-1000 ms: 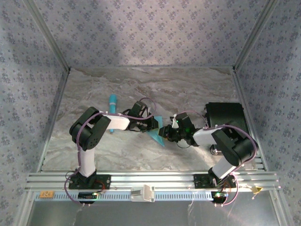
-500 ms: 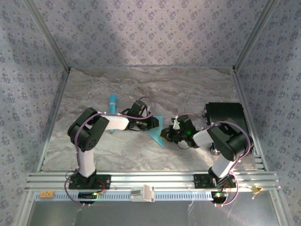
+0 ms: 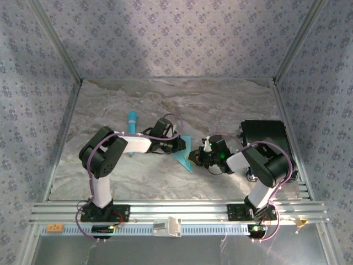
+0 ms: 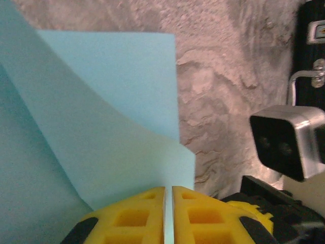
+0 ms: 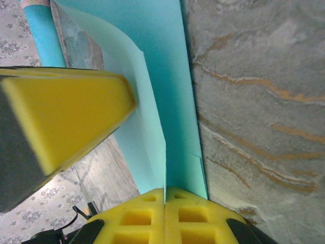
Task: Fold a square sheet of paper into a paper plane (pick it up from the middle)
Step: Fourth fold the wing at the center of the table.
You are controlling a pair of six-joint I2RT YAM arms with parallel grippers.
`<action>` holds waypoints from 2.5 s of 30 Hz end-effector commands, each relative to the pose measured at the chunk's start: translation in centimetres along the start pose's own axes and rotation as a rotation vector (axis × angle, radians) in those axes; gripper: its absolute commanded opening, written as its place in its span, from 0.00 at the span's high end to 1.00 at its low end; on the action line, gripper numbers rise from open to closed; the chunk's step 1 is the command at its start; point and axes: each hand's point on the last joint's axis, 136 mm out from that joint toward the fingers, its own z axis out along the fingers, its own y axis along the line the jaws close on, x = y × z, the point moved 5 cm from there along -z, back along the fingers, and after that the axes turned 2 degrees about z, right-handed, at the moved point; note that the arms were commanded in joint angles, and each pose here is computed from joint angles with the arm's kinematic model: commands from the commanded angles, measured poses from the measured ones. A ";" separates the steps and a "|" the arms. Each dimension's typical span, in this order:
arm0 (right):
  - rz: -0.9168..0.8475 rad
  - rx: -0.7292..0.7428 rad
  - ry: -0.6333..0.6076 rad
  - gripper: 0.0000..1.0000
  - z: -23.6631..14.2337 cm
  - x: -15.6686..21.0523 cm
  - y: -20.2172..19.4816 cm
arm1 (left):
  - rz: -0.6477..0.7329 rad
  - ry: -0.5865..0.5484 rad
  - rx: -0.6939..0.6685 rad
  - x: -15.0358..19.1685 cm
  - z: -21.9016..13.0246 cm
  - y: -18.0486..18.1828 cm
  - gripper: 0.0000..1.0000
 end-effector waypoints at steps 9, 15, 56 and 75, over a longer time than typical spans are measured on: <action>0.115 0.140 0.011 1.00 -0.2 1.0 -3.7 | -0.012 0.051 -0.083 0.7 1.4 1.8 0.91; 0.057 0.147 0.037 0.89 -0.5 1.2 -2.4 | -0.018 0.058 -0.120 1.0 1.4 2.4 0.92; 0.014 0.344 0.114 0.91 -2.6 5.0 -5.2 | -0.026 0.068 -0.121 1.1 1.6 2.7 0.92; -0.014 0.358 0.132 0.90 -3.7 5.8 -4.9 | -0.030 0.067 -0.119 1.1 1.7 2.6 0.92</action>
